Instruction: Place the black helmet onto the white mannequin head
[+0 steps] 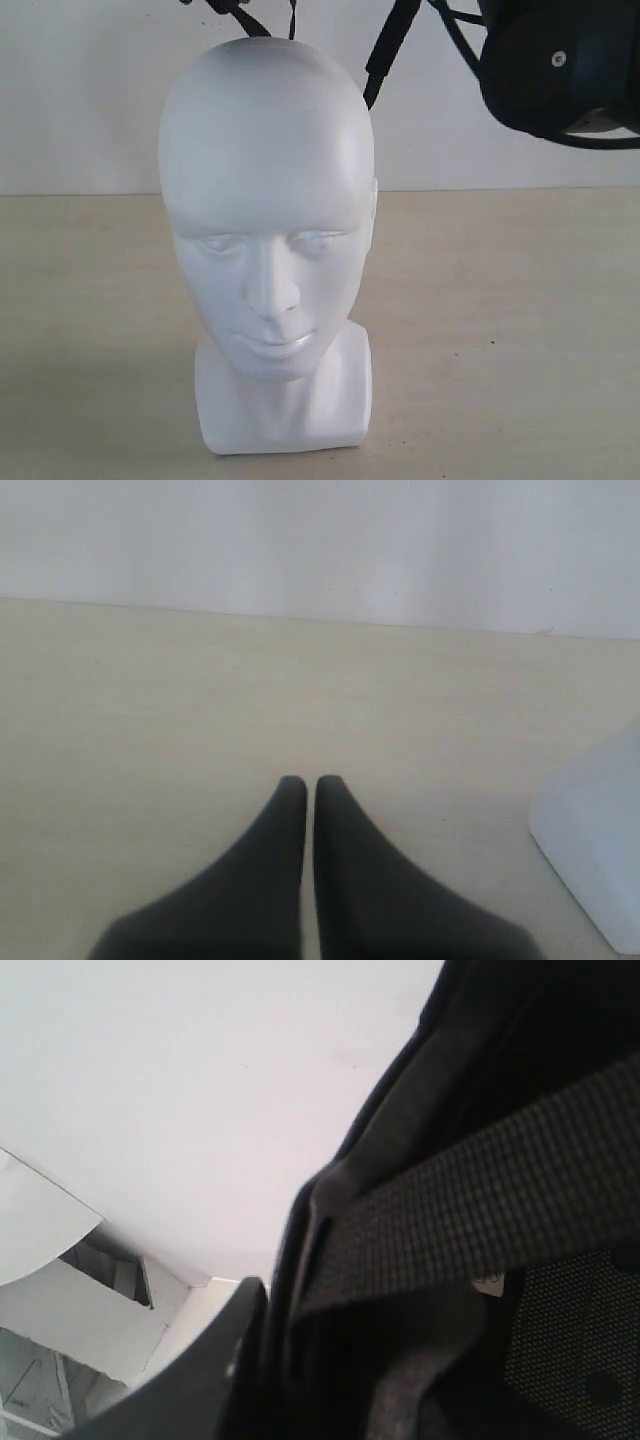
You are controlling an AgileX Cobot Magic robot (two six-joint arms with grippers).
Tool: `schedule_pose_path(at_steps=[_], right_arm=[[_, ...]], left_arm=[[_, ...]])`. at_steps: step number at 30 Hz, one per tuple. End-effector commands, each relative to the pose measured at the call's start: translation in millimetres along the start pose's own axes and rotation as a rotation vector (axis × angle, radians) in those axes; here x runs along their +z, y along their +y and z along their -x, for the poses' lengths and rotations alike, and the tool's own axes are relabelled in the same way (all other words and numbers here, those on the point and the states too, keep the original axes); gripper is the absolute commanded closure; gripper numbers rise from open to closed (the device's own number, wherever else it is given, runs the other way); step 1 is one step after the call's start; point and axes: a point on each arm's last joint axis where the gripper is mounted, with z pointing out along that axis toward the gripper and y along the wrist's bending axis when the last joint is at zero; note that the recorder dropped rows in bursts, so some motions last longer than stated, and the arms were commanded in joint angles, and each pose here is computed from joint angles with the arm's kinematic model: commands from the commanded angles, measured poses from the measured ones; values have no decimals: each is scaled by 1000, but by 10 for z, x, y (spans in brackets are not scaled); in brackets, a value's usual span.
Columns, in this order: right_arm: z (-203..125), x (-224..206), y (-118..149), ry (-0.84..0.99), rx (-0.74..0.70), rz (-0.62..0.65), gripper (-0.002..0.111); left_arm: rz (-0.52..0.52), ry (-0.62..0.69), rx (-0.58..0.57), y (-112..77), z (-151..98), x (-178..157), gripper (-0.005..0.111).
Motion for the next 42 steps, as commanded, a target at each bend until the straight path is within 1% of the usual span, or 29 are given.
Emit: schedule_pose_path(at_steps=[1,8,12,15,18,21,26,27,30,33,38,39,41,42], right_arm=[[-88,53,234,43,17,142,108],[-111,55,277,53,-27,151,108],[-164,58,375,76,-109,173,108],[-200,63,497,74,-178,204,108],[-255,57,696,64,-305,253,108],[-303,53,851,58,-404,254,108],[-333,40,1021,39,-429,266,108],[-348,39,1023,53,-438,264,108],[-412,32,1075,93,-560,238,108],[-422,28,1116,93,-564,231,108],[-311,45,1294,109,-677,207,108],[-294,58,1339,105,-691,167,108],[-293,76,1490,123,-773,152,108],[-288,78,1521,121,-779,142,108]], left_arm=[[-1,-1,-8,-1,-9,1,102],[-1,-1,-8,-1,-9,1,102],[-1,-1,-8,-1,-9,1,102],[-1,-1,-8,-1,-9,1,102],[-1,-1,-8,-1,-9,1,102],[-1,-1,-8,-1,-9,1,102],[-1,-1,-8,-1,-9,1,102],[-1,-1,-8,-1,-9,1,102],[-1,-1,-8,-1,-9,1,102],[-1,-1,-8,-1,-9,1,102],[-1,-1,-8,-1,-9,1,102],[-1,-1,-8,-1,-9,1,102],[-1,-1,-8,-1,-9,1,102],[-1,-1,-8,-1,-9,1,102]])
